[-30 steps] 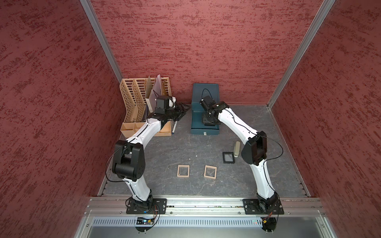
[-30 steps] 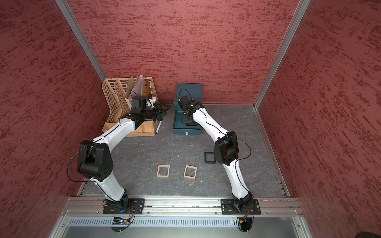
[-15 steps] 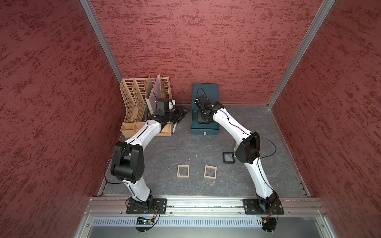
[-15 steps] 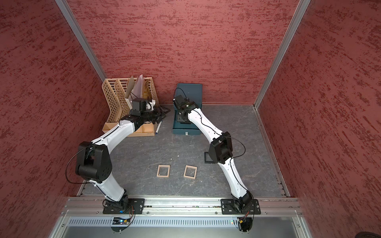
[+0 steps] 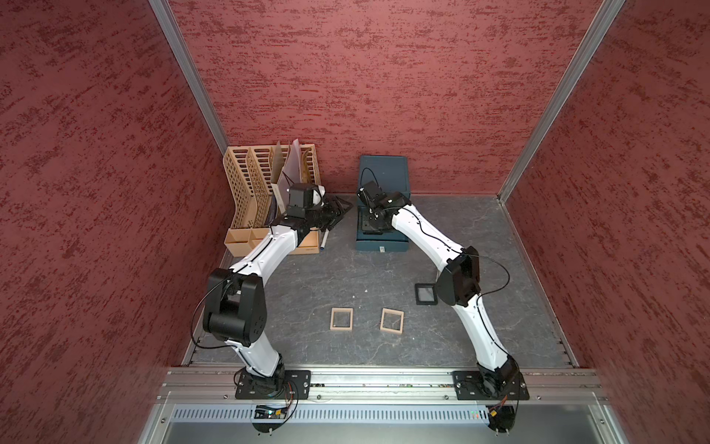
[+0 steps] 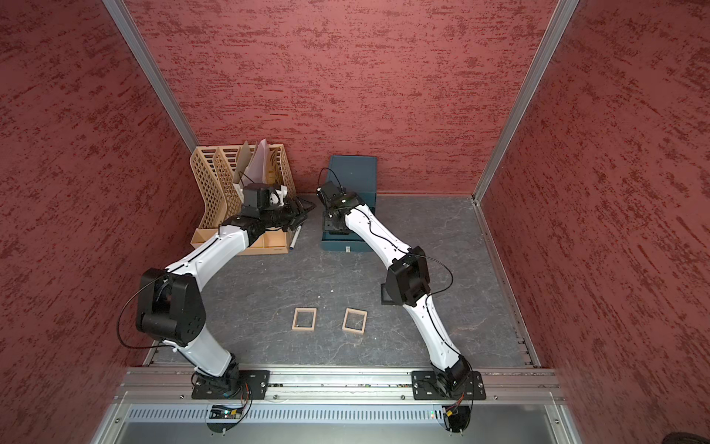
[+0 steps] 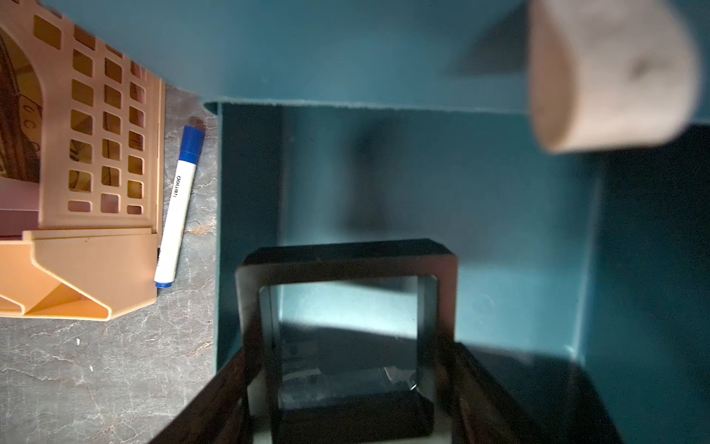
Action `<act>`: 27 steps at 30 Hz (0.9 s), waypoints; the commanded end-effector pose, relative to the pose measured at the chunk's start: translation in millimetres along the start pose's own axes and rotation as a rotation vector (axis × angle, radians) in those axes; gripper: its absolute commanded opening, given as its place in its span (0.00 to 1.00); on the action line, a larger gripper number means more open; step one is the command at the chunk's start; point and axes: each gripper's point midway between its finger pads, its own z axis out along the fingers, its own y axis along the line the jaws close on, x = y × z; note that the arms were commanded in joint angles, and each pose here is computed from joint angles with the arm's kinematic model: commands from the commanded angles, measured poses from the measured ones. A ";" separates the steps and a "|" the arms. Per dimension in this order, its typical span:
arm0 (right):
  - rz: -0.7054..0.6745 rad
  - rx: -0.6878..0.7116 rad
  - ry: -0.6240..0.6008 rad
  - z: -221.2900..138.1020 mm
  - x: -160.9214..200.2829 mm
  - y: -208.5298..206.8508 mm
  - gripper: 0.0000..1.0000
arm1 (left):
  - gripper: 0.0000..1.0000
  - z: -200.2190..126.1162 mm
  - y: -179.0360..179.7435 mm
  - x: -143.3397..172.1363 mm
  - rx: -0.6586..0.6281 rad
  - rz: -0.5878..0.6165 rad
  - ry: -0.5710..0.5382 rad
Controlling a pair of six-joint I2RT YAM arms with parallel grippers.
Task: Place the brooch boxes into the drawer by color
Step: Place the brooch box in the drawer.
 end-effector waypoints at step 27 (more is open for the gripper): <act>0.033 -0.059 0.006 10.3 -0.1 14.9 0.83 | 0.62 -10.5 -6.6 -0.8 0.007 0.029 -0.016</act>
